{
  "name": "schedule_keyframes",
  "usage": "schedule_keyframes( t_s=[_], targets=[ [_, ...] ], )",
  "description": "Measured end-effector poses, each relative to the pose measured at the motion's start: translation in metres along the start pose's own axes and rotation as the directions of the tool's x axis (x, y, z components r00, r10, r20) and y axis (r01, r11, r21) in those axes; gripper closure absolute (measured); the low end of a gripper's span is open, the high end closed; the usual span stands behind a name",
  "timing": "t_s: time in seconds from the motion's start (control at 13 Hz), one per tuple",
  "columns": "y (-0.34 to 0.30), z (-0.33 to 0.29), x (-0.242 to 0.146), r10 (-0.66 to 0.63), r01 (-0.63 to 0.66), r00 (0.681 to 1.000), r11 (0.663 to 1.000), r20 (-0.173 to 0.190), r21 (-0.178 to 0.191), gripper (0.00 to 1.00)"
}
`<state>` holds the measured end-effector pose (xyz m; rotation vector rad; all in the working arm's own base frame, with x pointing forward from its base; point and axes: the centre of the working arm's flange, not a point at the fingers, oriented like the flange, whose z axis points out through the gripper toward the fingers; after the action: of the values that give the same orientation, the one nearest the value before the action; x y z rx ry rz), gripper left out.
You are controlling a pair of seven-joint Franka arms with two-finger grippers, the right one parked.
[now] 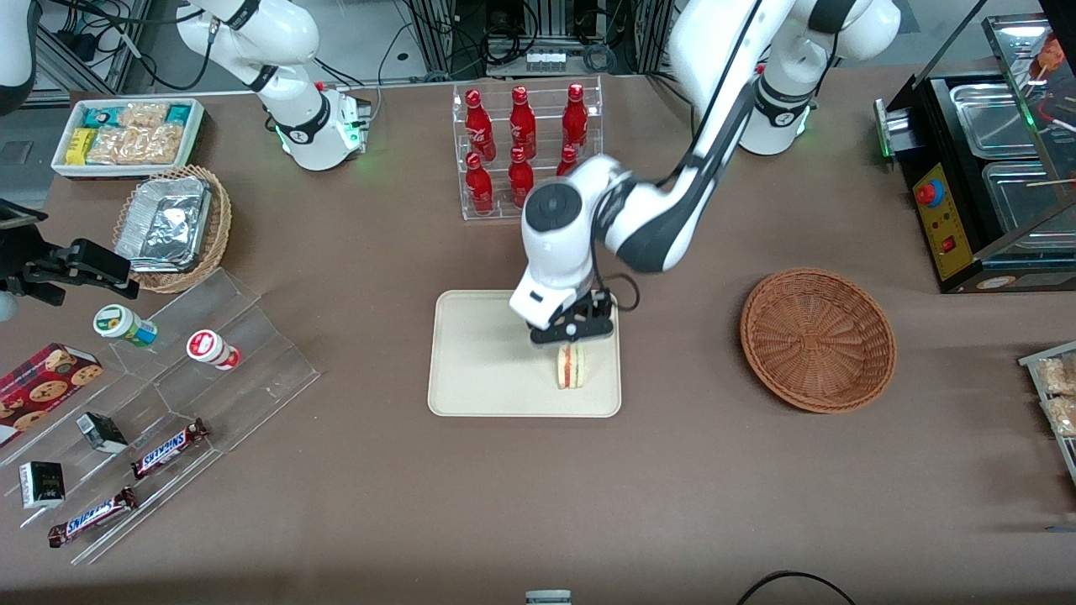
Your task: Place sandwich from basket to tray
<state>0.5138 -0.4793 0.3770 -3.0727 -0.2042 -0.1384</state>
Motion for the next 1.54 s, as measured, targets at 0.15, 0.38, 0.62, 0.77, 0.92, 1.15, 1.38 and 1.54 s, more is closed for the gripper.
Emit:
schedule_keyframes(
  t_s=[0.15,0.38,0.62,0.77,0.92,1.15,1.38,1.54],
  targets=[
    [-0.021,-0.069,-0.006,-0.012,0.012,1.0,1.0,0.003,0.005,0.0],
    [-0.064,-0.153,-0.012,-0.044,0.044,0.999,0.999,-0.001,0.004,0.0],
    [-0.122,-0.213,-0.002,-0.085,0.085,0.996,0.996,-0.013,-0.008,0.0],
    [-0.16,-0.233,0.011,-0.098,0.098,0.995,0.995,-0.01,-0.003,0.0],
    [-0.197,-0.24,0.03,-0.094,0.094,0.996,0.996,-0.007,0.003,0.0],
    [-0.248,-0.234,0.06,-0.099,0.098,0.995,0.995,0.016,0.027,0.0],
    [-0.293,-0.229,0.078,-0.093,0.091,0.995,0.995,0.034,0.037,0.0],
    [-0.322,-0.22,0.08,-0.086,0.083,0.995,0.995,0.058,0.047,0.0]
  ],
)
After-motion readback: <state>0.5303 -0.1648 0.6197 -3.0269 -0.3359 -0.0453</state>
